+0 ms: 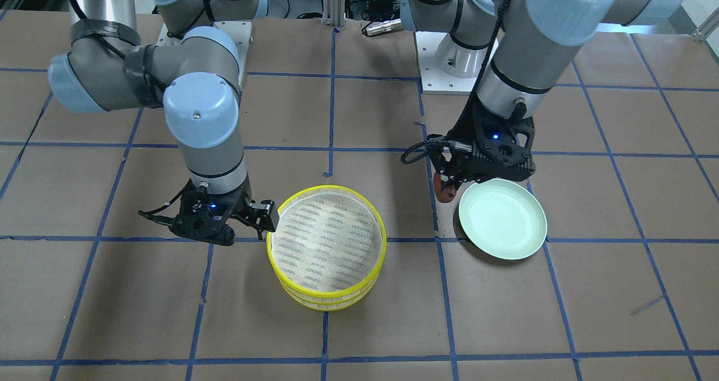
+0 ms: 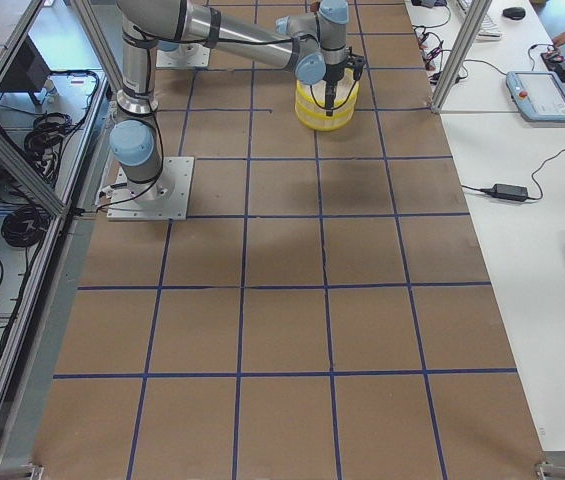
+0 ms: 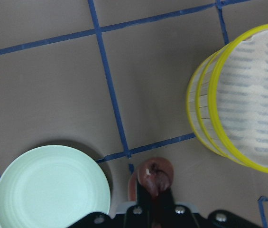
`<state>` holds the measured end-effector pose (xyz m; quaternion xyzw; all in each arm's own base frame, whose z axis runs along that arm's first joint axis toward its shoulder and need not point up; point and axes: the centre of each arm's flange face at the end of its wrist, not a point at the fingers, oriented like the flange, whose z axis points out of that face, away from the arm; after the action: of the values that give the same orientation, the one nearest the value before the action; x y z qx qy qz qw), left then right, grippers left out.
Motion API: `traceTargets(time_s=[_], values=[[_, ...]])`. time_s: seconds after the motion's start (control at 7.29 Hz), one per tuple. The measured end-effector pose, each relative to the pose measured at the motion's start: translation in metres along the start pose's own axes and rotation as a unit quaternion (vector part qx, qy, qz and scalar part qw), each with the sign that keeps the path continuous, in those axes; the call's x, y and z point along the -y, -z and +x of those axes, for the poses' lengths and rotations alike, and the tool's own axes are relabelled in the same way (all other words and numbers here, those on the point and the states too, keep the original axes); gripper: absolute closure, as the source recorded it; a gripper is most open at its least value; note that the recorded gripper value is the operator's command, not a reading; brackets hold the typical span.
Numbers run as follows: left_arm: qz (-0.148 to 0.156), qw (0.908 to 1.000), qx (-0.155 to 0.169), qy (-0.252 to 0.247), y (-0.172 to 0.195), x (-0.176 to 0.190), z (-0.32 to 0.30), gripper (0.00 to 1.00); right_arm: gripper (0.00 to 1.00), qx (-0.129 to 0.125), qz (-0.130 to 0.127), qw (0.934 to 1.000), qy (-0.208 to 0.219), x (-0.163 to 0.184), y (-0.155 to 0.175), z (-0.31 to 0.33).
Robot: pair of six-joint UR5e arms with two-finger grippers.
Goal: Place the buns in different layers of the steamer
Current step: 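Place the brown bun in the top tier with the left gripper while the right rises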
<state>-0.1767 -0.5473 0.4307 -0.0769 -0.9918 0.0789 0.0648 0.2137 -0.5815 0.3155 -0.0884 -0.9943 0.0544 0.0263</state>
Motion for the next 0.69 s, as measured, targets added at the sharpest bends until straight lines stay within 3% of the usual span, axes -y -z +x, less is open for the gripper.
traceTargets(time_s=[0.41, 0.55, 0.69], values=[[0.043, 0.9966, -0.023, 0.066, -0.051, 0.008, 0.106, 0.97, 0.0, -0.004, -0.013, 0.9996, 0.024, 0.035, 0.018, 0.077], [0.053, 0.9944, -0.032, 0.085, -0.068, 0.009, 0.129, 0.62, 0.0, -0.005, -0.014, 0.9993, 0.034, 0.042, 0.026, 0.095], [0.061, 0.9931, -0.039, 0.092, -0.08, 0.01, 0.143, 0.01, 0.0, -0.005, -0.014, 0.9992, 0.038, 0.048, 0.031, 0.108]])
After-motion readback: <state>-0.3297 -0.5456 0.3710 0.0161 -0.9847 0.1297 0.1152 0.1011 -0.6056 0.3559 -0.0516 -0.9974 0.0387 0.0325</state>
